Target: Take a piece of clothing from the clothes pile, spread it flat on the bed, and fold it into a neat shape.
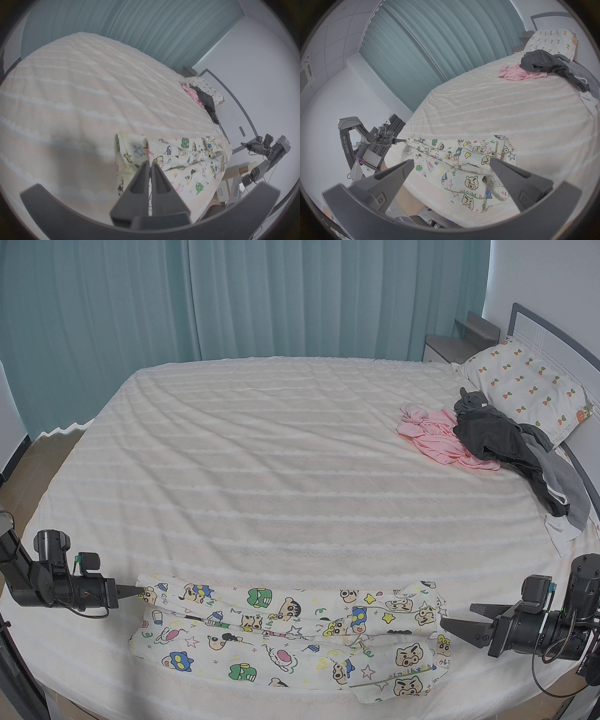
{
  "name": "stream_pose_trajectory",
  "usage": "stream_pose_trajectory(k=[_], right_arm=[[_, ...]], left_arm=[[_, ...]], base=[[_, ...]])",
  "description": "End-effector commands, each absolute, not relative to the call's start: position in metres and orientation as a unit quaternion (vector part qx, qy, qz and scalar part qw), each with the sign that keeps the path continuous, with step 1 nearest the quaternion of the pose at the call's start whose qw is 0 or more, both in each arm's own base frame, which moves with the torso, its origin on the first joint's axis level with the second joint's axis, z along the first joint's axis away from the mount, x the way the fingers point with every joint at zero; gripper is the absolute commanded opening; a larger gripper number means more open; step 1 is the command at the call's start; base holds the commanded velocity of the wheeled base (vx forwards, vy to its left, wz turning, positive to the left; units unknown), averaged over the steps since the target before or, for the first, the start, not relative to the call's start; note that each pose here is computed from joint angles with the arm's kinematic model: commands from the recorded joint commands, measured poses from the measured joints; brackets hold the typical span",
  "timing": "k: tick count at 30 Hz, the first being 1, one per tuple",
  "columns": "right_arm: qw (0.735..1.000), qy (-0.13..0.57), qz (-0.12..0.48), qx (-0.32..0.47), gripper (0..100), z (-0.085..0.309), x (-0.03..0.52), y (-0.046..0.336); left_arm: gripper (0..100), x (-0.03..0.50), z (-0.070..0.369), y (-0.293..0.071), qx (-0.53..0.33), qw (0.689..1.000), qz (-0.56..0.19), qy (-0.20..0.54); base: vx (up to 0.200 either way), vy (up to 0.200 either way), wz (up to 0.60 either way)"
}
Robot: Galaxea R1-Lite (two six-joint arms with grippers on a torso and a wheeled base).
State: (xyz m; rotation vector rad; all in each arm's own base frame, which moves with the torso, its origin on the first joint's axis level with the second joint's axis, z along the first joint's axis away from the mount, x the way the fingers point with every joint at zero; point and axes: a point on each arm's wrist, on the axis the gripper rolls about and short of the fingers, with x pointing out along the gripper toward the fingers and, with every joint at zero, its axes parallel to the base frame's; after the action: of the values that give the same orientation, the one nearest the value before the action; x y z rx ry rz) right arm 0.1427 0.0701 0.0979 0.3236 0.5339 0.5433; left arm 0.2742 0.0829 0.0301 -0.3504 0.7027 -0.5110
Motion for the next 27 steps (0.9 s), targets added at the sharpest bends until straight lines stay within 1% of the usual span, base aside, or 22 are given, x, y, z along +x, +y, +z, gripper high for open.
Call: stream_pose_trajectory(k=[1, 9, 17, 18, 23, 27], right_arm=[[0.915, 0.260, 0.264, 0.157, 100, 0.098, 0.143, 0.070], [0.915, 0.261, 0.265, 0.157, 100, 0.097, 0.142, 0.071], [0.914, 0.262, 0.270, 0.155, 100, 0.097, 0.141, 0.072], [0.914, 0.262, 0.270, 0.155, 100, 0.097, 0.141, 0.072], [0.914, 0.262, 0.270, 0.155, 100, 0.097, 0.141, 0.072], [0.914, 0.262, 0.270, 0.155, 100, 0.097, 0.141, 0.072]], left_arm=[[0, 0.262, 0.010, 0.089, -0.192, 0.879, -0.246, 0.360], [0, 0.254, -0.014, 0.089, -0.197, 0.864, -0.254, 0.387], [0, 0.254, -0.022, 0.091, -0.208, 0.858, -0.246, 0.399], [100, 0.253, -0.022, 0.093, -0.212, 0.858, -0.243, 0.399], [100, 0.252, -0.020, 0.096, -0.215, 0.862, -0.236, 0.395], [100, 0.256, 0.001, 0.099, -0.214, 0.874, -0.228, 0.371]], base=[[0.000, 0.000, 0.00], [0.000, 0.000, 0.00], [0.000, 0.000, 0.00], [0.000, 0.000, 0.00], [0.000, 0.000, 0.00], [0.000, 0.000, 0.00]])
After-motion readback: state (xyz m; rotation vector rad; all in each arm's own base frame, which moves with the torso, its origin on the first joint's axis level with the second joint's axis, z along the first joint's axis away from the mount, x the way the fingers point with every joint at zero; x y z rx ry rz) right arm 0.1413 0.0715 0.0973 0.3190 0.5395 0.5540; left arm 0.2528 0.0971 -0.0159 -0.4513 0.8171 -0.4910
